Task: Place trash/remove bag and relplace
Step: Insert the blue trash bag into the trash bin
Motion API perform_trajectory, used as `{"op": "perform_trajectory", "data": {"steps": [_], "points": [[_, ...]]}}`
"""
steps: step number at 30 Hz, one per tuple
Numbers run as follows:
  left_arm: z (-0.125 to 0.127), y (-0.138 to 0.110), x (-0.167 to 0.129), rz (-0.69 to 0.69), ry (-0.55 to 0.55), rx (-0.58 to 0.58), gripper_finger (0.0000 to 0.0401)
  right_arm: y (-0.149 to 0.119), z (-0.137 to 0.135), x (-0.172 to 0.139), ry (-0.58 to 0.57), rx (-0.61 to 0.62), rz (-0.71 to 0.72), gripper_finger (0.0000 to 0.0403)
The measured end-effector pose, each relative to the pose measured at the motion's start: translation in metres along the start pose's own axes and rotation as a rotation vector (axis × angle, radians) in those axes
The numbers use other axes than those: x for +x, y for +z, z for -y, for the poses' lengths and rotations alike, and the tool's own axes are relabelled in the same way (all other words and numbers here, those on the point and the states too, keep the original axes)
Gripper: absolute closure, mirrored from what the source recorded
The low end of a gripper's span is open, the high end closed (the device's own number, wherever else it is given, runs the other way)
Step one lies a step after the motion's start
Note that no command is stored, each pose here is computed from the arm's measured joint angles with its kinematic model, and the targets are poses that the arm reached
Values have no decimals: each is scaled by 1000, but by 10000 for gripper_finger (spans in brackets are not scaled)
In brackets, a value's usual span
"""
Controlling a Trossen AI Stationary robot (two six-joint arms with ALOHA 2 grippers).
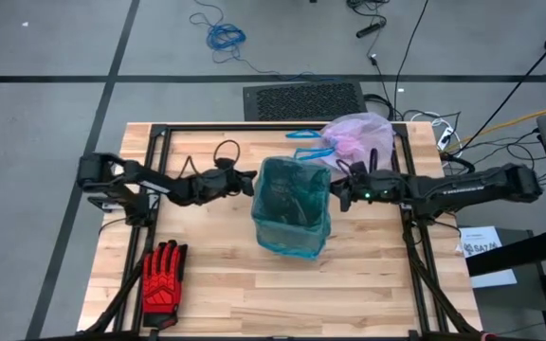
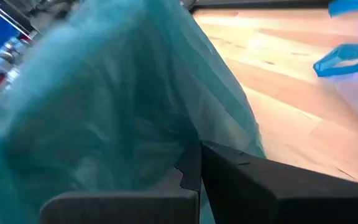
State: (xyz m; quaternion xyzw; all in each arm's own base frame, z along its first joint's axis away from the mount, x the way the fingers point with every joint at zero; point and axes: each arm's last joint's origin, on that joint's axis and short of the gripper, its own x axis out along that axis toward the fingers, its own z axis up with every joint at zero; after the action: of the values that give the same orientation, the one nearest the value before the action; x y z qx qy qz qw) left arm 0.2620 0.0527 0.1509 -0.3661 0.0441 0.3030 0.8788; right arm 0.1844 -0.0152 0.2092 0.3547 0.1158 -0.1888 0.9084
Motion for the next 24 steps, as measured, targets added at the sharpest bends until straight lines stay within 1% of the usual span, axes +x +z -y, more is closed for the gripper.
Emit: {"op": "perform_trajectory", "data": {"steps": [5, 9, 15, 19, 21, 24], "points": [[-6, -12, 10, -12, -3, -23, 401, -8, 3, 16, -31, -14, -32, 403], [-11, -20, 14, -64, -3, -15, 401, -16, 6, 30, -56, -24, -57, 403], [-16, -29, 17, -121, 3, -2, 401, -31, 16, 46, -125, -42, -139, 403], [-16, -24, 7, -105, -12, 0, 401, -26, 13, 38, -113, -15, -126, 403], [-15, -15, -2, -61, -27, 6, 401, -19, 11, 28, -107, -11, -102, 403], [-17, -4, -16, -10, -21, -6, 401, -11, 10, 9, -122, -14, -60, 403]]}}
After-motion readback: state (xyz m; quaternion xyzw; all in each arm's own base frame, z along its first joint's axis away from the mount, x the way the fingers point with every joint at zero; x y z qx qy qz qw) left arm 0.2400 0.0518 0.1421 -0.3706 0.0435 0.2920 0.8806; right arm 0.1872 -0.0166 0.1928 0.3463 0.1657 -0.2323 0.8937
